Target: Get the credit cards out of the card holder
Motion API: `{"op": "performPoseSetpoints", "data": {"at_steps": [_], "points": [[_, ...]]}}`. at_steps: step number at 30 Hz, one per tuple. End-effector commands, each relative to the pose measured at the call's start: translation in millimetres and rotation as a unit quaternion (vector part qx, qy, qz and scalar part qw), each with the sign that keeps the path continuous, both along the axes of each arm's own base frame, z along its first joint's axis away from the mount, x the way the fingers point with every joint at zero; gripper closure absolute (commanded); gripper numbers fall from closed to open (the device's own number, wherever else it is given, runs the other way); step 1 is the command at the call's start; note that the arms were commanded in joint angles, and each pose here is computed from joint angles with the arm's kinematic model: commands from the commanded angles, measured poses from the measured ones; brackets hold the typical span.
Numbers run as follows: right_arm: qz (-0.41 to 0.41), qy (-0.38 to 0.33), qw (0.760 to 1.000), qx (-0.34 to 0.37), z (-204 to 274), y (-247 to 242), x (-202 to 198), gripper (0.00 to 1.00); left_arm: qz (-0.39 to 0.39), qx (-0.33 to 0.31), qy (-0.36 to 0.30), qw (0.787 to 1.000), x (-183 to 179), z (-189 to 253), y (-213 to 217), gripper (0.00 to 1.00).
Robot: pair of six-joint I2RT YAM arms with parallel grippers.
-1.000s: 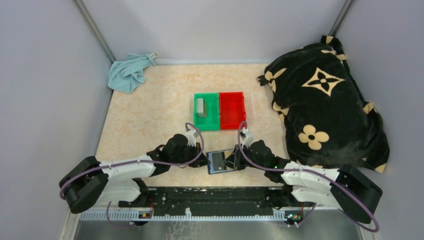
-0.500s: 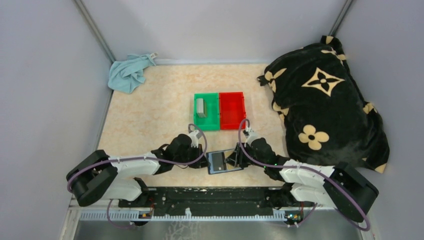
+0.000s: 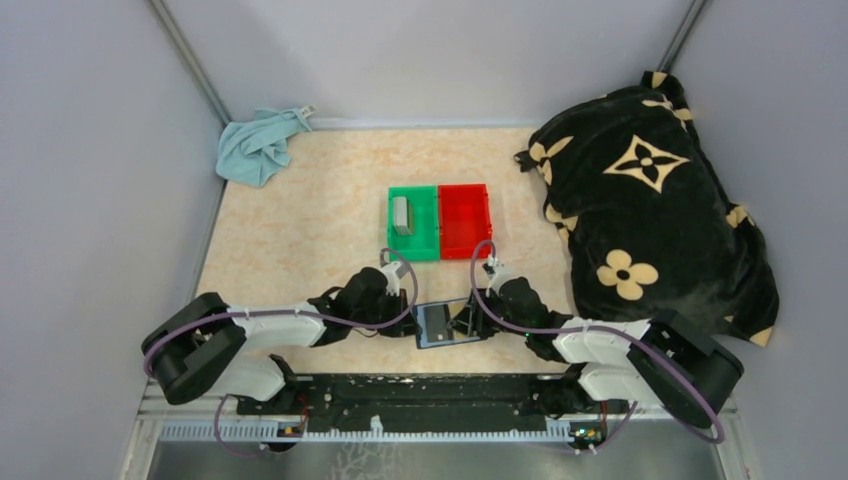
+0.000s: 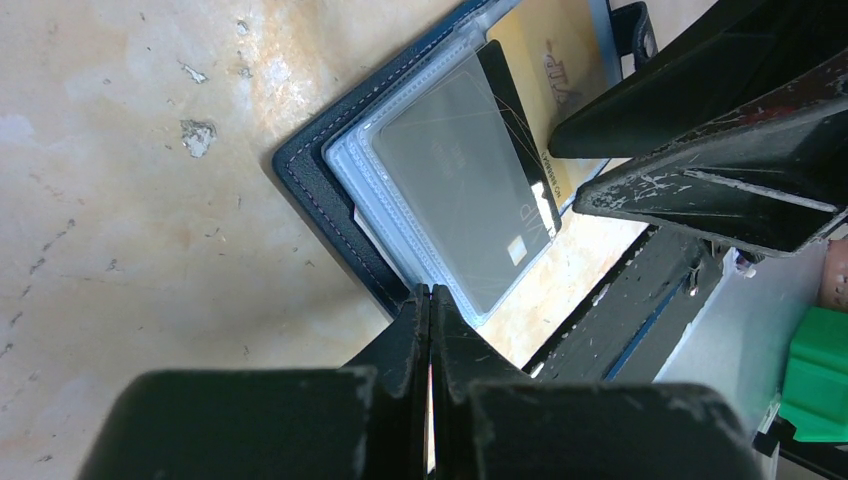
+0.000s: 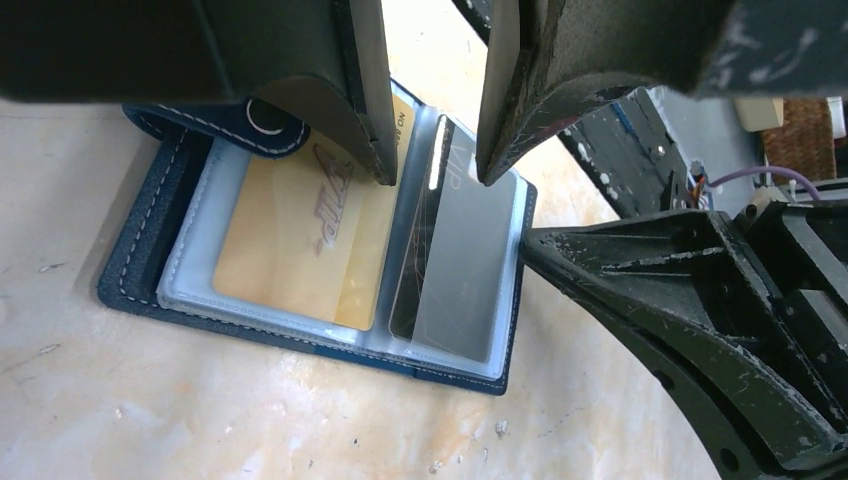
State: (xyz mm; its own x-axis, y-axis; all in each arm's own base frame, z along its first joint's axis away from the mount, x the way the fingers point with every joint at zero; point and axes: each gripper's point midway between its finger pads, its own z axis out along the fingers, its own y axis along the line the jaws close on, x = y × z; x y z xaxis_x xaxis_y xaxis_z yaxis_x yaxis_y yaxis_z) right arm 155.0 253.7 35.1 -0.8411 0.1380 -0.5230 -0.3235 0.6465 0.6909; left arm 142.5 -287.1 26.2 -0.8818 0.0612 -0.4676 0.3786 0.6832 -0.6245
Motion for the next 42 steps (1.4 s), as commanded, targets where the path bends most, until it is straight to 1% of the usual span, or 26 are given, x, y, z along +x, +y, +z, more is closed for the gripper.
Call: {"op": "performPoseSetpoints", "data": {"at_steps": [1, 5, 9, 15, 22, 32, 42], "points": [[0.009, -0.021, 1.0, 0.019, 6, 7, 5, 0.64, -0.008, -0.019, -0.014, 1.0, 4, 11, -9, 1.0], [0.014, -0.013, 1.0, 0.016, -1, 8, 3, 0.64, -0.008, -0.018, -0.013, 1.0, 4, 9, -9, 1.0], [0.021, -0.008, 0.999, 0.03, -1, 12, 0, 0.64, -0.007, -0.017, -0.008, 1.0, 3, 7, -8, 1.0], [0.034, -0.006, 0.997, 0.074, 9, 17, -8, 0.64, -0.007, -0.021, -0.005, 1.0, 1, 6, -8, 1.0], [0.058, -0.032, 0.99, 0.127, 36, 23, -14, 0.65, -0.008, -0.02, -0.001, 1.0, -1, 4, -7, 1.0], [0.063, -0.035, 0.988, 0.14, 40, 30, -10, 0.65, -0.01, -0.022, 0.003, 1.0, -3, 3, -7, 1.0], [0.081, -0.032, 0.981, 0.173, 48, 42, -10, 0.65, -0.01, -0.02, 0.002, 1.0, -2, 1, -7, 1.0]]}}
